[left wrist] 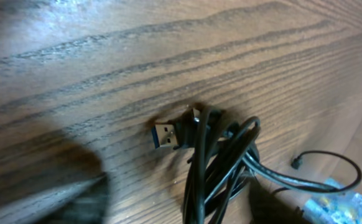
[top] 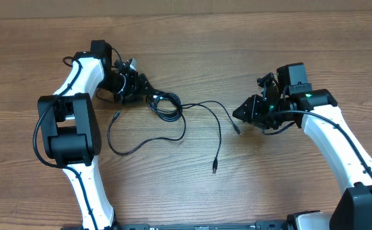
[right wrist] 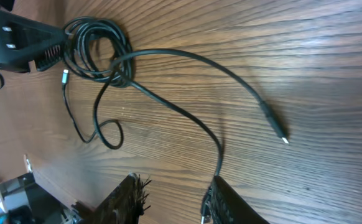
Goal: Untangle cables
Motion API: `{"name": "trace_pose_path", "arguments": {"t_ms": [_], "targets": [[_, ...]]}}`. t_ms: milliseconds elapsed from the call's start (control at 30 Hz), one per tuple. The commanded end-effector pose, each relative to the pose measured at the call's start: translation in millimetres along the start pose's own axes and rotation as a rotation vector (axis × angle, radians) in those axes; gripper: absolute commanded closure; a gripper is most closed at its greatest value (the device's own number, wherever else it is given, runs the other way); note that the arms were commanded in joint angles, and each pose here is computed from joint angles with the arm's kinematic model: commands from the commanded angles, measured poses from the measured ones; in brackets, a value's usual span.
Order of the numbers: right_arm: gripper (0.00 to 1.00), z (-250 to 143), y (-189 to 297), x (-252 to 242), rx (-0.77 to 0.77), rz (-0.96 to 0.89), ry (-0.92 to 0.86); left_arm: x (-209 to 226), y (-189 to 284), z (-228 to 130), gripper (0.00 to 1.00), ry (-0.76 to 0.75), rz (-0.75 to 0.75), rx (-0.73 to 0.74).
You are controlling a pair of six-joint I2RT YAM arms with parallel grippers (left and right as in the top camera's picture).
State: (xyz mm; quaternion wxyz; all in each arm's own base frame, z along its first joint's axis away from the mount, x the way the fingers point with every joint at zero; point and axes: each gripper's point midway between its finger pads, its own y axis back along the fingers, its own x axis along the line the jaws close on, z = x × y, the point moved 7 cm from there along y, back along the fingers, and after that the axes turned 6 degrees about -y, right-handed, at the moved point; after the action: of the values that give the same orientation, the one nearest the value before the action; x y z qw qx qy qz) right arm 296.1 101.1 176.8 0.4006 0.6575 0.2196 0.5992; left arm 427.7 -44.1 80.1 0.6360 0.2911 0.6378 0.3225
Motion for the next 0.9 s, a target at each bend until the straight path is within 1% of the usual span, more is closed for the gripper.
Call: {"name": "trace_pose_path", "arguments": {"t_ms": [0,33,67,100,200,267,300,333,367,400,433,467,500,533,633,700,733,867], "targets": [[0.65,-6,0,24,-0.006,0.041,0.064,-1,-2,1,0.67,-0.017,0.019,0.004],[0.65,-8,-2,28,-0.002,0.045,0.074,-1,-3,0,0.77,-0.017,0.019,0.005],[0.65,-9,-5,31,-0.002,0.04,0.071,-3,-4,0,0.91,-0.02,0.019,0.011],[0.65,-10,-10,32,-0.009,0.013,0.064,-7,-7,-2,0.96,-0.024,0.019,0.022],[0.64,-14,-23,37,-0.005,-0.02,0.082,-15,-13,-4,0.96,-0.043,0.018,0.038],[0.56,-16,-36,42,0.015,-0.017,0.109,-22,-14,-3,0.96,-0.09,0.018,0.031],[0.46,-18,-40,46,0.022,-0.009,0.127,-23,-15,-2,0.96,-0.117,0.017,0.028],[0.45,-20,-44,52,0.021,0.007,0.148,-24,-15,-2,0.96,-0.138,0.01,0.028],[0.46,-21,-47,60,0.016,0.032,0.171,-30,-15,-2,0.96,-0.207,-0.055,0.025],[0.57,-22,-50,69,0.003,0.057,0.154,-44,-13,-3,0.96,-0.316,-0.194,0.009],[0.64,-23,-51,73,-0.002,0.069,0.13,-52,-11,-4,0.96,-0.373,-0.28,-0.005],[0.66,-25,-53,76,0.001,0.075,0.112,-63,-7,-7,0.96,-0.436,-0.396,-0.026],[0.65,-25,-54,77,0.003,0.077,0.114,-67,-5,-8,0.96,-0.455,-0.436,-0.033],[0.58,-26,-56,78,0.006,0.078,0.12,-70,-4,-10,0.96,-0.475,-0.469,-0.036],[0.5,-29,-61,78,0.022,0.07,0.121,-74,-6,-12,0.96,-0.49,-0.483,-0.032],[0.45,-31,-73,74,0.048,0.043,0.065,-78,-9,-14,0.96,-0.499,-0.482,-0.022],[0.44,-33,-82,72,0.068,0.029,0.049,-81,-14,-15,0.96,-0.512,-0.465,-0.011],[0.45,-41,-104,73,0.108,0.014,0.072,-88,-21,-18,0.95,-0.53,-0.462,0.009]]}}
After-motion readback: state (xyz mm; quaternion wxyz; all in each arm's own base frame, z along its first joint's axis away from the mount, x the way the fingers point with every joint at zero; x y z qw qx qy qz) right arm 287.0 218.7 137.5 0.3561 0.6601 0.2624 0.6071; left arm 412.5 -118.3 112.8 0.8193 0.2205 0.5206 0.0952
